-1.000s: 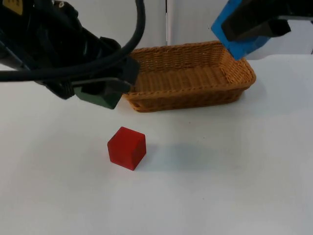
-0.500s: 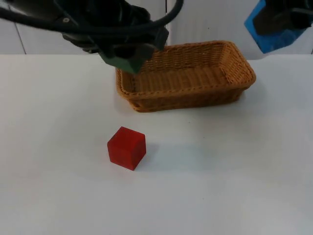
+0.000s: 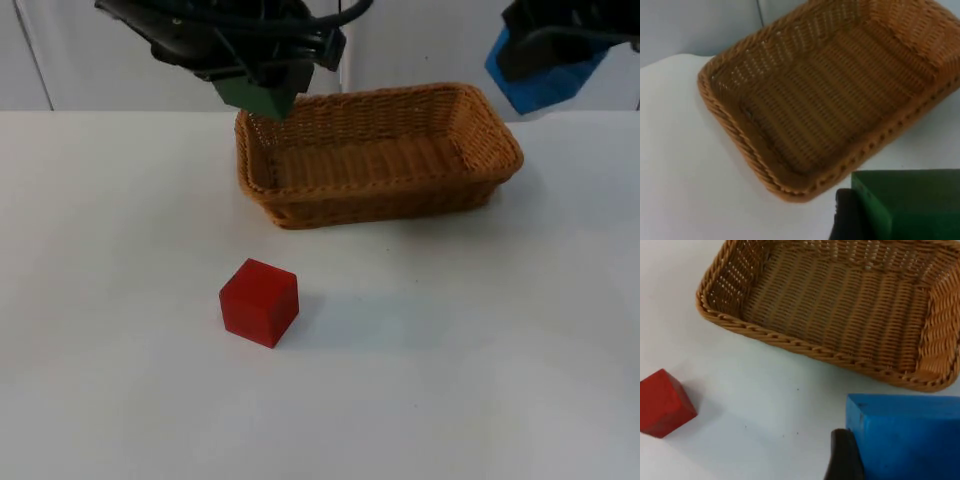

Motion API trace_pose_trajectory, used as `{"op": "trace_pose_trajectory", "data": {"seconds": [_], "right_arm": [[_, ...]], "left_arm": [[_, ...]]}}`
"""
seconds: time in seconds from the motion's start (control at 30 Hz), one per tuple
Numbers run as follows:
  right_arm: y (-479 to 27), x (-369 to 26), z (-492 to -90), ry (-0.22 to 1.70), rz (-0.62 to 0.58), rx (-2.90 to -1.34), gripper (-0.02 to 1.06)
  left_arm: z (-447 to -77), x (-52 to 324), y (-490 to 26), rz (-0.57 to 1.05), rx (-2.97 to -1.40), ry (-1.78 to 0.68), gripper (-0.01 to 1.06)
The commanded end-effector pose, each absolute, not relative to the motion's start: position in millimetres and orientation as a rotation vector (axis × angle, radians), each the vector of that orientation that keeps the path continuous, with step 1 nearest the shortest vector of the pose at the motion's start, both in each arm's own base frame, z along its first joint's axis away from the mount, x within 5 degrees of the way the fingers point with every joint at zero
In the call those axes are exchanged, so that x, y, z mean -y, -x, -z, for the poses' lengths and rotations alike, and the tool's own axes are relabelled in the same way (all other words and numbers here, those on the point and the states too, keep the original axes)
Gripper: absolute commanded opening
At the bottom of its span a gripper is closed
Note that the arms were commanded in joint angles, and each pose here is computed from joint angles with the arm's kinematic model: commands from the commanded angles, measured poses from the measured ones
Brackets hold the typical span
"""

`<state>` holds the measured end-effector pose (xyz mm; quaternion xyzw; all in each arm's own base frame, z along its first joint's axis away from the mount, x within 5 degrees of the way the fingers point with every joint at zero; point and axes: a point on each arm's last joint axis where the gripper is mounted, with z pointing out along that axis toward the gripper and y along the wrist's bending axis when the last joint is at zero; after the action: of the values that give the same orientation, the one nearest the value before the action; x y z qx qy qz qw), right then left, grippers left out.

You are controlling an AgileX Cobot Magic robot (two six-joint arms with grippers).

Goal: Pick up one cube with each hand and place exactly two cubes into the same basket, leaving the remaining cube outside.

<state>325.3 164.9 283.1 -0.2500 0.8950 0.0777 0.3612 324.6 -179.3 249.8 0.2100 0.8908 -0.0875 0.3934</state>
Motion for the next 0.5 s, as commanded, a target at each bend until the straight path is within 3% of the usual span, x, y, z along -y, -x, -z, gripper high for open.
{"op": "trace_pose_trajectory", "data": {"seconds": [0.0, 0.47], "right_arm": [[-340, -169, -278, 0.657, -0.176, -2.318, 0.00], [-429, -187, -247, 0.613, -0.142, -2.398, 0.00]], "left_arm": [[-249, 178, -339, 0.220, -2.240, -0.508, 0.00], [-221, 183, -402, 0.270, -2.297, -0.338, 0.00]]}}
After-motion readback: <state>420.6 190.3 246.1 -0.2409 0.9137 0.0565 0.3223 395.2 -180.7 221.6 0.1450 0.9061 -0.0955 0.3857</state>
